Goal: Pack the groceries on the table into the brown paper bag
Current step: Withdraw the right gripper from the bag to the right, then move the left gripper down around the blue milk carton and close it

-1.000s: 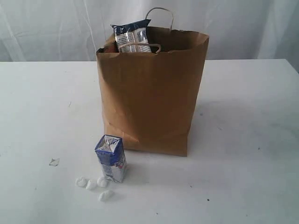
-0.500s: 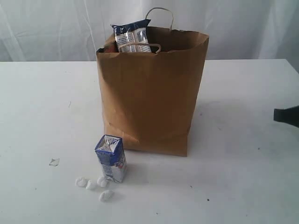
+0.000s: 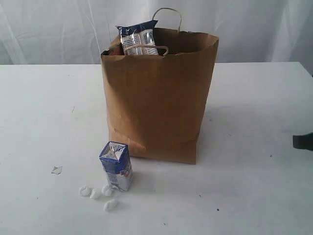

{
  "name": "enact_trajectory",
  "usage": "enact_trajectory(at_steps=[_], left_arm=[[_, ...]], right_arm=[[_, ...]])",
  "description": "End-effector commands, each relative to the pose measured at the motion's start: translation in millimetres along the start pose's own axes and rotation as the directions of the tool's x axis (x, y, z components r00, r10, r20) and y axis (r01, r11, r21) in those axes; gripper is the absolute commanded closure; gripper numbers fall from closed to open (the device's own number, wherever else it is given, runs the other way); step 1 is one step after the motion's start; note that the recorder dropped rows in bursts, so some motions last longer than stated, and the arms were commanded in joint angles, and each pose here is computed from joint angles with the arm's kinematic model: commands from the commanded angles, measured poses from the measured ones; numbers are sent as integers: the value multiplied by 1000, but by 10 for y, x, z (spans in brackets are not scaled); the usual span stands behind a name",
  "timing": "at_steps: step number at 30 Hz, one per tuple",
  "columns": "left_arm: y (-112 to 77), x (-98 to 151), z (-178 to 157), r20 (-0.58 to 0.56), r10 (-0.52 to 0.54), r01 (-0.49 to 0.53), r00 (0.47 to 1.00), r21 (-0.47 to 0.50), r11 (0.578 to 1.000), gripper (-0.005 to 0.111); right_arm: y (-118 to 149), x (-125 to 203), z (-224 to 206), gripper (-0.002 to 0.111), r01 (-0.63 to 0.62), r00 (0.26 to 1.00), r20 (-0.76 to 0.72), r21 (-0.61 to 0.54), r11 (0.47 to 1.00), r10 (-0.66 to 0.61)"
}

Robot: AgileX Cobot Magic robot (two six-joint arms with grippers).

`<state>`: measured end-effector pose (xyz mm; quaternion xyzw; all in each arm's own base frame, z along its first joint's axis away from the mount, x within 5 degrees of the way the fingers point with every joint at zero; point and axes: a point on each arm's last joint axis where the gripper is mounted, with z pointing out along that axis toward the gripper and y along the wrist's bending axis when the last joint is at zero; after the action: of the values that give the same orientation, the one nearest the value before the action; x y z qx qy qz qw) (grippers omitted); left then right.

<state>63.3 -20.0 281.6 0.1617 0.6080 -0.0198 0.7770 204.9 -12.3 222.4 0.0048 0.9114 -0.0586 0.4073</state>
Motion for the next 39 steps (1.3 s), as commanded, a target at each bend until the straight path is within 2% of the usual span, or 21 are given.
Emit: enact_trajectory(at_steps=[1, 3, 6, 7, 8, 11, 12, 13, 15, 16, 18, 20, 23, 25, 26, 28, 31, 33, 35, 37, 39], left_arm=[[146, 328, 231, -626, 125, -142, 770, 23, 990, 107], [187, 536, 307, -874, 73, -113, 481, 22, 993, 107], [237, 755, 411, -991, 47, -148, 123, 28, 989, 107], [257, 796, 442, -999, 33, -168, 44, 25, 985, 107], [265, 864, 463, -998, -3, -184, -67, 9, 983, 107], [213, 982, 461, -961, -22, -150, -277, 21, 988, 107], [183, 998, 446, -947, -9, -116, -322, 30, 993, 107], [148, 998, 450, -940, 19, -69, -340, 45, 997, 107], [38, 983, 460, -936, 15, 48, -352, -2, 999, 107], [-8, 977, 479, -945, -10, 90, -326, -41, 995, 107], [-166, 964, 586, -980, -65, 259, -187, -112, 959, 107], [-354, 938, 745, -987, -156, 471, -30, -151, 869, 107], [-589, 874, 935, -950, -310, 739, 44, -178, 650, 107], [-665, 876, 1032, -934, -349, 820, 83, -135, 557, 107], [-668, 915, 1092, -925, -361, 823, 122, -109, 558, 107], [-598, 1028, 1219, -898, -416, 776, 142, -160, 610, 107], [-366, 1153, 1387, -878, -466, 712, 112, -256, 654, 107], [-186, 1203, 1422, -901, -425, 682, 89, -256, 685, 107], [69, 1282, 1375, -920, -392, 621, 16, -298, 725, 107], [306, 1342, 1255, -907, -412, 553, -91, -390, 736, 107], [487, 1366, 1106, -902, -407, 507, -142, -420, 753, 107]], right_arm=[[50, -110, -15, 108, -90, 987, 126, -73, 993, 99], [72, -157, -24, 108, -118, 976, 172, -108, 987, 135], [99, -215, -40, 108, -131, 960, 228, -151, 980, 163], [101, -221, -42, 108, -141, 957, 233, -157, 977, 176], [101, -221, -42, 108, -141, 957, 233, -157, 977, 176], [88, -191, -33, 108, -146, 964, 203, -137, 980, 172], [83, -181, -30, 108, -148, 966, 192, -130, 980, 171], [78, -169, -27, 108, -150, 969, 180, -122, 981, 170], [63, -130, -18, 108, -154, 975, 145, -99, 983, 167], [54, -102, -13, 108, -154, 979, 122, -85, 984, 164], [41, -39, 3, 108, -156, 984, 78, -61, 986, 161], [38, 18, 13, 108, -145, 988, 52, -50, 988, 148], [51, 82, 27, 108, -143, 988, 45, -59, 988, 146], [63, 89, 30, 108, -144, 987, 58, -72, 987, 148], [67, 87, 30, 108, -144, 987, 64, -77, 987, 149], [69, 81, 29, 108, -143, 986, 70, -81, 986, 149], [70, 79, 29, 108, -143, 986, 72, -82, 986, 149], [70, 79, 29, 108, -143, 986, 72, -82, 986, 149], [70, 79, 29, 108, -143, 986, 72, -82, 986, 149], [70, 79, 29, 108, -151, 985, 72, -83, 985, 157], [70, 79, 29, 108, -153, 985, 71, -83, 985, 159]])
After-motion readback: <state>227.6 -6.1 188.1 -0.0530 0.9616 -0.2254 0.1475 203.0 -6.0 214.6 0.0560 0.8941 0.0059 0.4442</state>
